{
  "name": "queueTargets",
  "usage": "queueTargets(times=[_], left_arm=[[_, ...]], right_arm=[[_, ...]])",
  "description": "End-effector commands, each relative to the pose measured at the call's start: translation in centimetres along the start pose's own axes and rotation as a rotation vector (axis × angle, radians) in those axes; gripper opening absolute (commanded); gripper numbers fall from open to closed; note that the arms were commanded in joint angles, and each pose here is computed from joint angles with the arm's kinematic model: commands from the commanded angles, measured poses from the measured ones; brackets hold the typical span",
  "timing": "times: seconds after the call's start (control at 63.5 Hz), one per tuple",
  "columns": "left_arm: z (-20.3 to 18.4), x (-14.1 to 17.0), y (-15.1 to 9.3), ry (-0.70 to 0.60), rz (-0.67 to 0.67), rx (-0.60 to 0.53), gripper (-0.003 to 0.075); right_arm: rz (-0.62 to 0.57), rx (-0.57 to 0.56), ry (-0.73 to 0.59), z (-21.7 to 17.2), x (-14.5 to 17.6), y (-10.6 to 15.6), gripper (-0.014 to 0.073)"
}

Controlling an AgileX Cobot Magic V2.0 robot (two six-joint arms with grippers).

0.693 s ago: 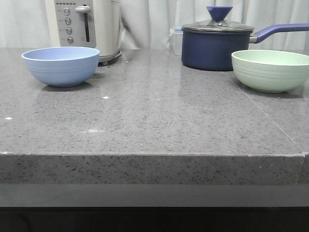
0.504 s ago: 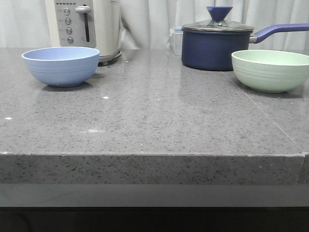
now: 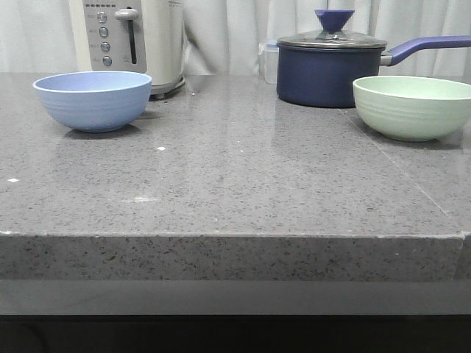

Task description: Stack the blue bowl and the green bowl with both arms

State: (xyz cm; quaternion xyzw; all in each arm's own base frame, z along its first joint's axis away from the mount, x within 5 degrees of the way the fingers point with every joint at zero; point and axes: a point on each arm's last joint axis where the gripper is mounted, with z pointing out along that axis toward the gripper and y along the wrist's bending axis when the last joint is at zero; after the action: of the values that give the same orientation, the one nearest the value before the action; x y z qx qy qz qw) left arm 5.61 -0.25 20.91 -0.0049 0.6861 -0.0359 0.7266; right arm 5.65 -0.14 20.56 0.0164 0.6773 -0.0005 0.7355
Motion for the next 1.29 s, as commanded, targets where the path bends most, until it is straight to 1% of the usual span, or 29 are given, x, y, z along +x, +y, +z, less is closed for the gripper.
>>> queueTargets(times=[0.0, 0.173, 0.299, 0.441, 0.63, 0.804, 0.898, 1.04, 1.213, 1.277], left_arm=[[-0.2, -0.8, 0.0, -0.111, -0.002, -0.003, -0.002], [-0.2, -1.3, 0.0, -0.148, -0.012, -0.004, -0.002], [-0.5, -3.1, -0.1, -0.18, -0.042, 0.001, -0.002], [-1.4, -6.4, -0.4, -0.151, -0.04, 0.02, -0.002], [-2.4, -12.2, -1.0, -0.096, -0.034, 0.043, -0.002], [-1.5, -16.8, -1.5, 0.004, -0.028, 0.054, -0.002], [-0.4, -18.5, -1.6, 0.077, -0.028, 0.059, -0.002], [1.7, -19.3, -1.7, 0.178, -0.028, 0.058, -0.002], [4.1, -18.1, -1.7, 0.277, -0.031, 0.051, -0.002], [4.8, -17.7, -1.6, 0.303, -0.032, 0.049, -0.002]], right_arm=[[-0.005, 0.01, -0.127, -0.3, -1.5, -0.1, -0.0064], [0.013, 0.011, -0.134, -0.3, -1.6, -0.1, -0.0064], [0.036, 0.001, -0.102, -0.5, -3.0, 0.0, -0.0064], [0.032, -0.02, -0.062, -1.4, -6.4, 0.3, -0.0064], [0.008, -0.03, -0.065, -2.5, -11.6, 0.6, -0.0064], [0.003, -0.033, -0.003, -1.2, -14.9, 0.7, -0.0064], [0.003, -0.034, 0.053, 0.1, -15.9, 0.7, -0.0064], [0.004, -0.036, 0.167, 2.3, -16.6, 0.8, -0.0064], [0.007, -0.037, 0.312, 4.9, -15.3, 0.8, -0.0064], [0.008, -0.036, 0.341, 5.5, -15.0, 0.8, -0.0064]])
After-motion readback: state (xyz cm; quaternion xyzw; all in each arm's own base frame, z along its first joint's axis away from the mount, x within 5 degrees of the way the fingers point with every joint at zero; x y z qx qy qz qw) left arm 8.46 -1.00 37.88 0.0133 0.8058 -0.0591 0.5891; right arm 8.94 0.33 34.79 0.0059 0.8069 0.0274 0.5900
